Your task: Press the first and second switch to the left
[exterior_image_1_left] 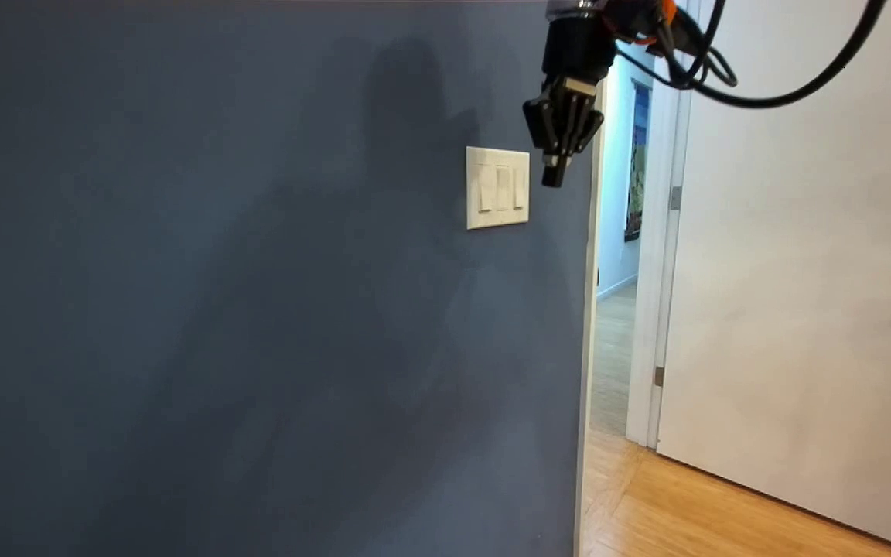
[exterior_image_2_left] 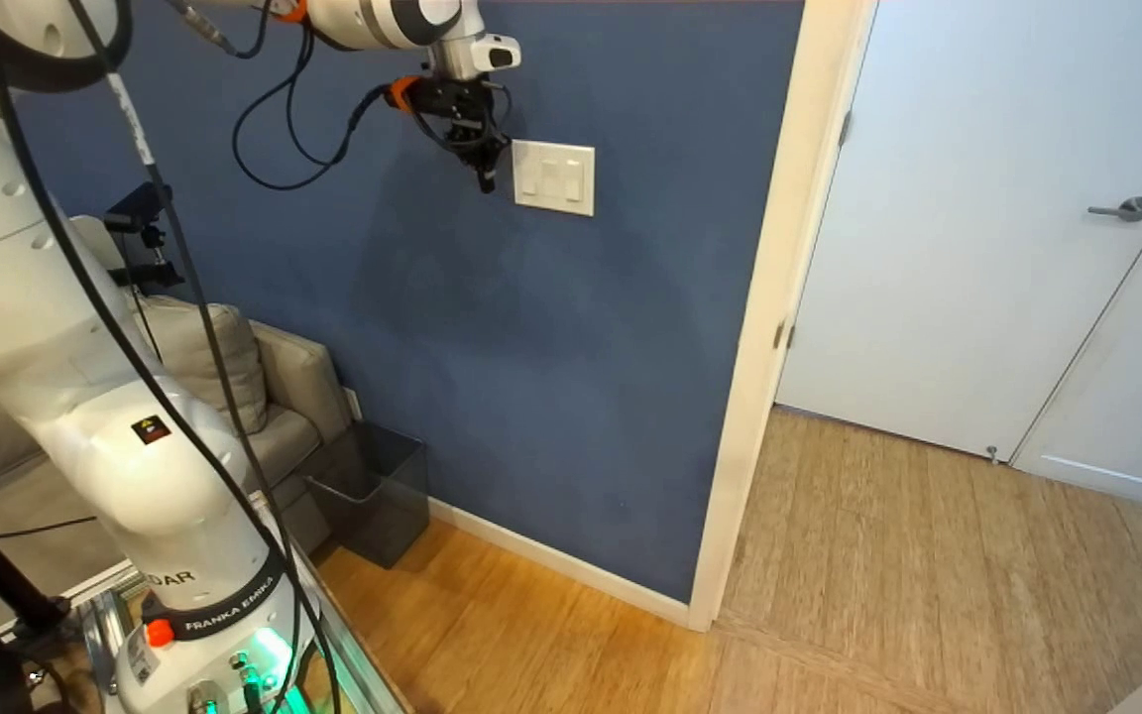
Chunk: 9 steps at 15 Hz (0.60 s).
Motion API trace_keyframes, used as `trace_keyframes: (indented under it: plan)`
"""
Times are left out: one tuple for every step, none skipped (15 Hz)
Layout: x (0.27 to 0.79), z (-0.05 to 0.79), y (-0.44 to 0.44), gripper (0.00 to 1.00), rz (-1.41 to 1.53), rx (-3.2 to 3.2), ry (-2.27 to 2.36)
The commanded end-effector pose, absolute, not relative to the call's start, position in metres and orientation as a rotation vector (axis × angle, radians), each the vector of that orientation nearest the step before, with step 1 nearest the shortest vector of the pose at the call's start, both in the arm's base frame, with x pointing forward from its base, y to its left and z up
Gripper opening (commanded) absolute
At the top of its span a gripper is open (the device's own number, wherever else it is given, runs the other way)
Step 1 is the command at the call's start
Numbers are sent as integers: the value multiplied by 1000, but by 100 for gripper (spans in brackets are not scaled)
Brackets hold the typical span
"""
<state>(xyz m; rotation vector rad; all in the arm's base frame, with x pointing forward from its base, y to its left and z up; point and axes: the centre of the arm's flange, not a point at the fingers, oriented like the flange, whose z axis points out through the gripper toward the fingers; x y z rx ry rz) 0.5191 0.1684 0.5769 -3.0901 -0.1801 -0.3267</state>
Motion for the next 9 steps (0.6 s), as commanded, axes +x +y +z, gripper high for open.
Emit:
trace_keyframes:
  plan:
    - [458,615,169,31,-276,-3120,-269]
    - [445,624,170,37,-268,-3134,-310]
    - [431,633,171,45,-307,-3140,-360]
    - [420,640,173,51,-338,-3145,-409]
    - [410,646,174,59,-371,-3143,-475]
    - [402,650,173,66,-407,-3137,-525]
    - [396,653,172,72,-429,-3130,-568]
    - [391,654,170,80,-450,-3116,-593]
    - [387,654,169,86,-464,-3113,-619]
